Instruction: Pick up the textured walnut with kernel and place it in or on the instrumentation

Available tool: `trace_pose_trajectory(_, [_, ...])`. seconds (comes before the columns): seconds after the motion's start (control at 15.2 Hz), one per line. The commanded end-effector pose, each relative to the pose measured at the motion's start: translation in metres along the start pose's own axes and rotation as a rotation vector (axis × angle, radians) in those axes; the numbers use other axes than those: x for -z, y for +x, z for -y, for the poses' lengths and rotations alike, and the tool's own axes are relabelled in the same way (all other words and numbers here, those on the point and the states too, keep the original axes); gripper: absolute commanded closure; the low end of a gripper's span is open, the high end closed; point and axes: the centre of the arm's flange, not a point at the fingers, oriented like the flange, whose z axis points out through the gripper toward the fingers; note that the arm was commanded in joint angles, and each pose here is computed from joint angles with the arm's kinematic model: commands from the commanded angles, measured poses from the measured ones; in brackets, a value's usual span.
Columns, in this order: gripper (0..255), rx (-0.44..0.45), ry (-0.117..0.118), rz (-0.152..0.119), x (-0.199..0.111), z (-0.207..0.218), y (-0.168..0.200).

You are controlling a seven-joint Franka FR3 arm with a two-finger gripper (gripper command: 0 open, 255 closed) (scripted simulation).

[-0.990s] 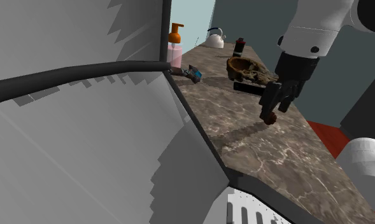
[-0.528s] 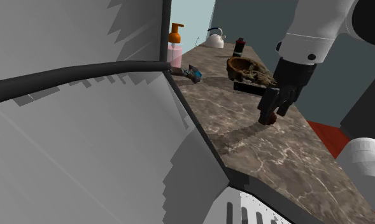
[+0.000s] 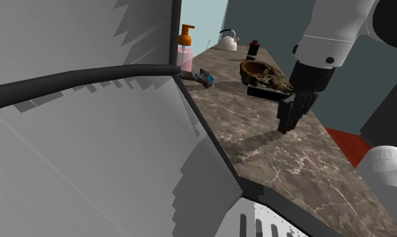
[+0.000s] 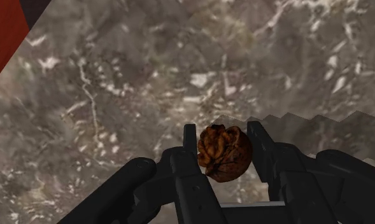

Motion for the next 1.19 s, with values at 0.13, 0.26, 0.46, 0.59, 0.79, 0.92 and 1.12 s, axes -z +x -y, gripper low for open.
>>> trace_pose_trajectory(0.13, [255,0.000,0.000,0.000,0.000,0.000,0.000])
trace_pose_trajectory(0.26, [255,0.000,0.000,0.000,0.005,0.000,0.000])
trace_pose_trajectory(0.46, [255,0.000,0.000,0.000,0.021,-0.001,0.000])
trace_pose_trajectory(0.59, [255,0.000,0.000,0.000,0.032,-0.001,-0.001])
trace_pose_trajectory(0.79, [255,0.000,0.000,0.000,0.047,-0.002,-0.001])
trace_pose_trajectory(0.92, [255,0.000,0.000,0.000,0.058,-0.003,-0.001])
trace_pose_trajectory(1.12, [255,0.000,0.000,0.000,0.074,-0.003,-0.001])
